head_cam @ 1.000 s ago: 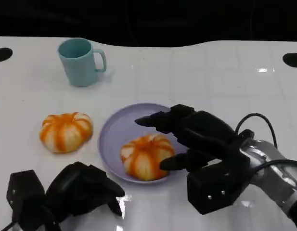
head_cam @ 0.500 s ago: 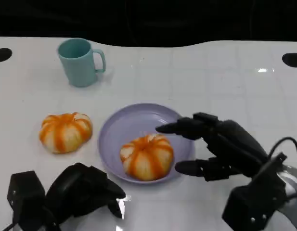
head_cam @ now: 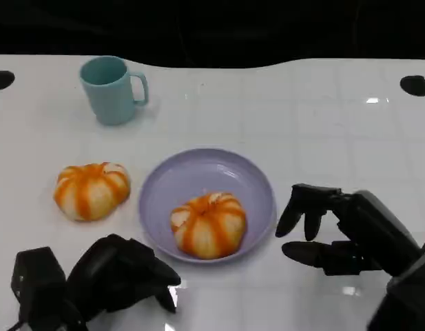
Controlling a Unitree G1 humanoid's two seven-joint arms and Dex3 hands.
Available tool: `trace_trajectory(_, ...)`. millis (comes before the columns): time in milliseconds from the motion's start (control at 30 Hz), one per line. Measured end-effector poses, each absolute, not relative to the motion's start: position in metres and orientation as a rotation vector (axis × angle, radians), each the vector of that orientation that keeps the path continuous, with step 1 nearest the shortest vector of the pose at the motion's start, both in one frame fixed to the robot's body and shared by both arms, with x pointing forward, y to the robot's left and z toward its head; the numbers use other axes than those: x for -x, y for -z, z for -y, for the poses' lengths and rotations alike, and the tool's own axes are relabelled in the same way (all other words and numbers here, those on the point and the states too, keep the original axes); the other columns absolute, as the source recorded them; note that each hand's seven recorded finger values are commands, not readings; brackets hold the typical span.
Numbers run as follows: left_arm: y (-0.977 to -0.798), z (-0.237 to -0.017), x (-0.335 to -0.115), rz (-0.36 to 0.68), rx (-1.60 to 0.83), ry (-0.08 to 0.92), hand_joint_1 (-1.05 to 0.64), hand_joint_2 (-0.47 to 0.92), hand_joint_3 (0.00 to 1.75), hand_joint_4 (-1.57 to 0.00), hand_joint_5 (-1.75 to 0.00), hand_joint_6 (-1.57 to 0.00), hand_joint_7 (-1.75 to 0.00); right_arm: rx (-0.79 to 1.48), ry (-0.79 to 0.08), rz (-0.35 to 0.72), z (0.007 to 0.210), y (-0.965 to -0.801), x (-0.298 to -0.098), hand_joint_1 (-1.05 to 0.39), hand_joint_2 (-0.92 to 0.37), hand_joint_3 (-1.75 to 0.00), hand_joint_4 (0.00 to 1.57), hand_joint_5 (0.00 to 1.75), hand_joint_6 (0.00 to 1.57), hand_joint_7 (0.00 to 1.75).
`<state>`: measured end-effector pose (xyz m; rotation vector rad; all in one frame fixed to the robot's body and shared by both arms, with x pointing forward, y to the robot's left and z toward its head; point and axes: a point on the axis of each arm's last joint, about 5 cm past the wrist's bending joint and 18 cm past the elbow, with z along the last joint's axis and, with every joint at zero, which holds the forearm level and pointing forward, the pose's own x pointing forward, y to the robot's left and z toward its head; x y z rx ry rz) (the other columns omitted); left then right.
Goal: Grasp the bread from the table and place it into the plate.
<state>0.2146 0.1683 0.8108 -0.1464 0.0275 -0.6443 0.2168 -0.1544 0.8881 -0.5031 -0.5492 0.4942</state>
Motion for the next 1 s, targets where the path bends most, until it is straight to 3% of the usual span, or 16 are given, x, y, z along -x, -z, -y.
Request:
trace_trajectory(300,-0.810,-0.168,-0.212,-0.024,0.144,0.641,-1.05,0.84,0.00,-1.23,-0.91,-1.57,-0.04,0.344,-0.462,0.400,0.177,-0.871,-0.182,-0.54,-0.92,-0.43,0.81,1.75,0.64,1.75)
trace_trajectory(500,-0.810,-0.168,-0.212,-0.026,0.143,0.634,-1.05,0.84,0.00,-1.23,-0.91,-1.56,-0.04,0.273,-0.464,0.330,0.177,-0.868,-0.176,-0.52,-0.92,-0.43,0.85,1.75,0.67,1.75)
trace_trajectory(1000,-0.810,-0.171,-0.215,-0.029,0.152,0.631,-1.05,0.84,0.00,-1.22,-0.90,-1.56,-0.03,0.238,-0.456,0.293,0.170,-0.859,-0.178,-0.50,-0.92,-0.37,0.90,1.75,0.71,1.75)
